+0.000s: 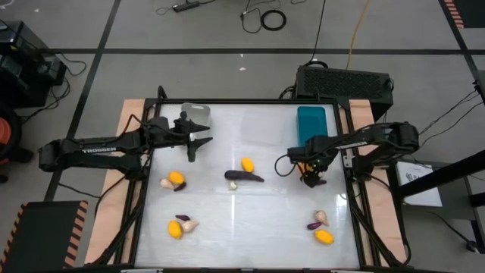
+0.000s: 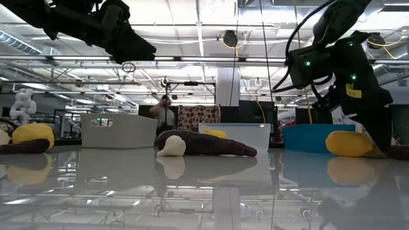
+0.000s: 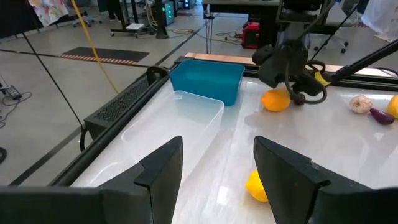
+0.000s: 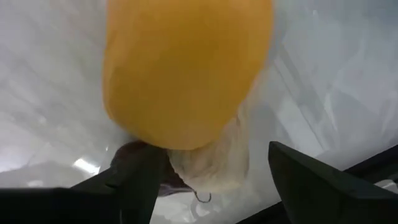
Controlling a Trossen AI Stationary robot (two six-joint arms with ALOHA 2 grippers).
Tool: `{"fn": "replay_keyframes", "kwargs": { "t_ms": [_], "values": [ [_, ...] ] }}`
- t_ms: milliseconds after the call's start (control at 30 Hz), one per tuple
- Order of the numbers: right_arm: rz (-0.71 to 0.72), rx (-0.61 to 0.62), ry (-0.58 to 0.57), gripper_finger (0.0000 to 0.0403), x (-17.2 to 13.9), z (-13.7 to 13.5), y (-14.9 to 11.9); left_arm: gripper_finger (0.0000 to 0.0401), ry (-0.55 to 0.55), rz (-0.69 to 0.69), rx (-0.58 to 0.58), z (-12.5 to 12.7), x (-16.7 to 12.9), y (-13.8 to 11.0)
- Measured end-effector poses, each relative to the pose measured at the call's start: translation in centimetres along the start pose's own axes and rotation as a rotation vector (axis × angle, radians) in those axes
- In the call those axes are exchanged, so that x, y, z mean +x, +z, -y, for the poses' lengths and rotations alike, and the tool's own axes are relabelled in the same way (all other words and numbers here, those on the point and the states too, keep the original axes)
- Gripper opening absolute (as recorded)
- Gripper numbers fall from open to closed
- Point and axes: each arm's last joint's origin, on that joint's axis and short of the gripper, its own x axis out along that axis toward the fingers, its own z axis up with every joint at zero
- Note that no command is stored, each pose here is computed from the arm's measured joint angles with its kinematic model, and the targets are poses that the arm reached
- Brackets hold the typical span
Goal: Sort produce into baskets
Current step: Put the garlic into the gray bin
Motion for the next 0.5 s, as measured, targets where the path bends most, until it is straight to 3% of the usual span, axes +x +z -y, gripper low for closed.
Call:
{"fn": "replay_keyframes", "kwargs": {
  "t_ms": [133,500],
  "values": [
    [-0.026,-0.032,0.02,0.0254,0.18,-0.12,0.04,0.0205,0.0,-0.001,0.0,0.0,0.0,-0.01],
    [-0.056,-0.038,0.003,0.0144,0.17,0.05,-0.24,0.0205,0.0,0.0,0.001,0.0,0.0,0.01]
  ]
}}
